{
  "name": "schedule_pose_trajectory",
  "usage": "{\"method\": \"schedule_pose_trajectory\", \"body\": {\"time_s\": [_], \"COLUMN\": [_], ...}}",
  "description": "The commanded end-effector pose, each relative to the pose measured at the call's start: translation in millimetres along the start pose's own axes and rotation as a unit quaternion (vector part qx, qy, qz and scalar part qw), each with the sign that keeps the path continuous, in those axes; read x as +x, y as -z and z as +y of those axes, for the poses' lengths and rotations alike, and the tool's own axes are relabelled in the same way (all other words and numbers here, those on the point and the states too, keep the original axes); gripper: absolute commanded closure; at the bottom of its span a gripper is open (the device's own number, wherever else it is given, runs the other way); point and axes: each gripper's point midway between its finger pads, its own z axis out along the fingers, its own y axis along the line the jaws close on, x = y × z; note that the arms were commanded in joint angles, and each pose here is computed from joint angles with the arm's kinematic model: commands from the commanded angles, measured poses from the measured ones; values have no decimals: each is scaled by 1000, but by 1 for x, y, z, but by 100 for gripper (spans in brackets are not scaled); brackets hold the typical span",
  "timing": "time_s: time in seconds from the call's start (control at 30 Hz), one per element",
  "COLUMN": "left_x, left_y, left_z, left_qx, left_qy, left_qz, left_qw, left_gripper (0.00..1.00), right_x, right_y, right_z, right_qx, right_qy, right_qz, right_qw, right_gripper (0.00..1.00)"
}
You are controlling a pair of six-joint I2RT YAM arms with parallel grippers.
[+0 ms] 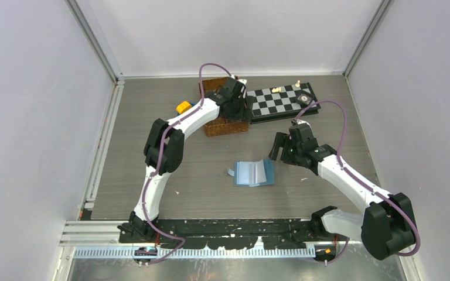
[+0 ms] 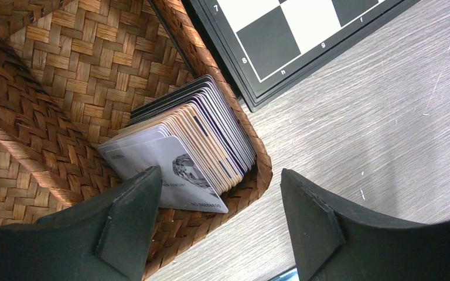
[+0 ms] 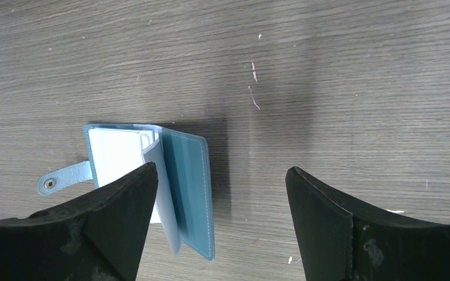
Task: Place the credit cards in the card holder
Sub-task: Pick up the credit card from the storage box.
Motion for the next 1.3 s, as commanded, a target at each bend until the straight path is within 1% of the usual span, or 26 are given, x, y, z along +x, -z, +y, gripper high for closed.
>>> {"method": "schedule_pose_trajectory", "body": {"time_s": [0.0,0.37,0.6,0.77,0.83,1.27], "left_x": [-31,-29,-28,-27,-26,-32], "left_y": [30,29,28,27,28,52], "left_z": [-21,-12,-6,-2,-1,4], "left_qx": [33,18,15,14,13,-1], "left_qy": [-2,3,11,18,21,22], "left_qz": [-51,-49,-49,-47,-46,-69], "left_qw": [998,999,999,999,999,997], "left_gripper": [26,46,56,62,67,86], "right_x": [-11,-9,-9,-8,-8,-8], "right_y": [2,1,0,-1,-1,-1], "right_z": [7,8,8,7,7,7], "right_qx": [-15,-18,-17,-16,-16,-15], "right_qy": [1,0,0,0,1,-1], "right_qz": [-20,-16,-12,-11,-11,-10], "right_qw": [1000,1000,1000,1000,1000,1000], "right_gripper": [15,15,16,16,16,16]}}
